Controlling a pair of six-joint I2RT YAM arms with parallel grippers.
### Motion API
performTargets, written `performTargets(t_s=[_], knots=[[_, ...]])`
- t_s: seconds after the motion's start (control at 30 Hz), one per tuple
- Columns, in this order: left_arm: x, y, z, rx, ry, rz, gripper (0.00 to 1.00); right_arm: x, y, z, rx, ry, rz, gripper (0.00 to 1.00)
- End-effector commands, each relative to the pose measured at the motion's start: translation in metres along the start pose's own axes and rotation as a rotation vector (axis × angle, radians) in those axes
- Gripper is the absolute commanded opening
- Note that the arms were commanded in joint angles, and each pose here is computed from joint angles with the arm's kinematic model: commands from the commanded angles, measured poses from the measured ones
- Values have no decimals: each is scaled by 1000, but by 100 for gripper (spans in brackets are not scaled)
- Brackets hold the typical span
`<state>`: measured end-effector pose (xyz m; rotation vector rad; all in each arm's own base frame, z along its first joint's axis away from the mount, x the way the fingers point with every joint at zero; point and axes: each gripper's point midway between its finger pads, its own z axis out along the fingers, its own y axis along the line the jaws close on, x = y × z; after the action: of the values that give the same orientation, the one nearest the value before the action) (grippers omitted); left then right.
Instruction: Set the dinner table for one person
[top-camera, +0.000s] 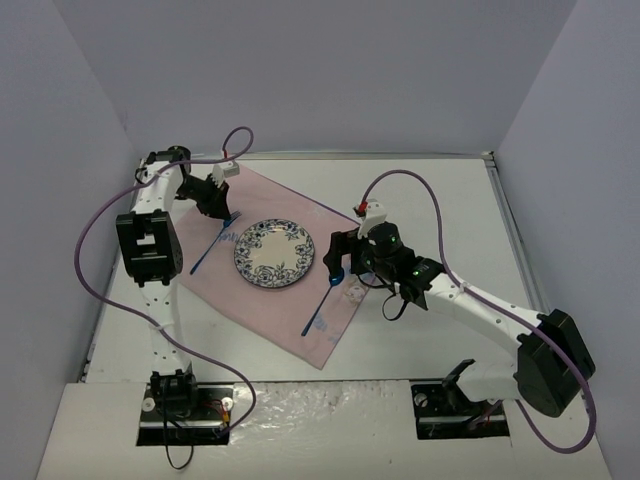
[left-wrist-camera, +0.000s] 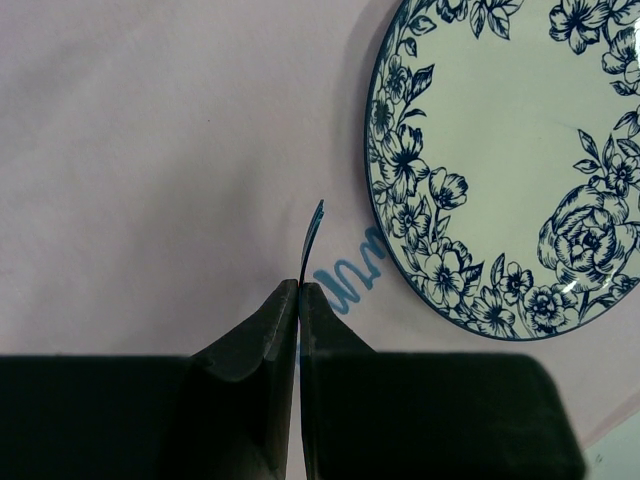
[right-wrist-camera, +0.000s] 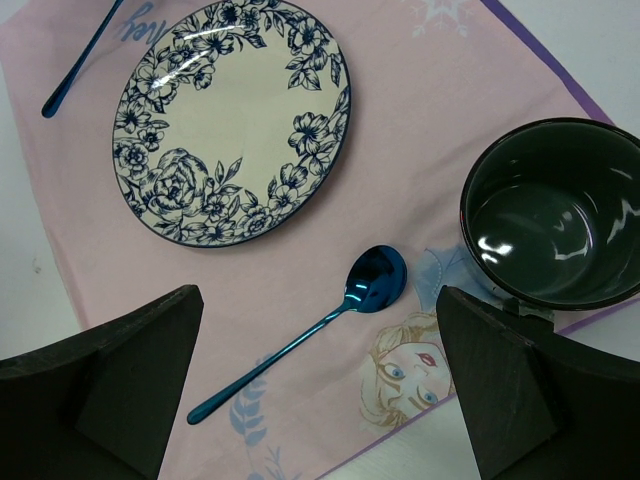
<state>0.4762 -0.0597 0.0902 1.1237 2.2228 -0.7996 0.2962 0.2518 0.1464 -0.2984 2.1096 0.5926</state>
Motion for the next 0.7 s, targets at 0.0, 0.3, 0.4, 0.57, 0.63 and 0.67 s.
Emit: performTargets(t_s=[0.0,0.3,0.4,0.57,0.63,0.67], knots=[[-25,2,-21,-13,-54,100,0,-37,13,4,-52,-91,23,100],[-18,20,-12,-20,-31,96,0,-30,8,14,-51,-62,37,100],[-16,24,-9,-21,-29,90,0,-28,7,17,-54,-53,42,100],[-10,29,-4,-21,-18,76,0,-25,6,20,-57,-46,49,100],[-8,34,-3,-35,-12,73,0,-25,5,22,-57,-43,53,100],[-8,35,-3,-41,-12,73,0,-24,5,23,-58,-41,54,100]])
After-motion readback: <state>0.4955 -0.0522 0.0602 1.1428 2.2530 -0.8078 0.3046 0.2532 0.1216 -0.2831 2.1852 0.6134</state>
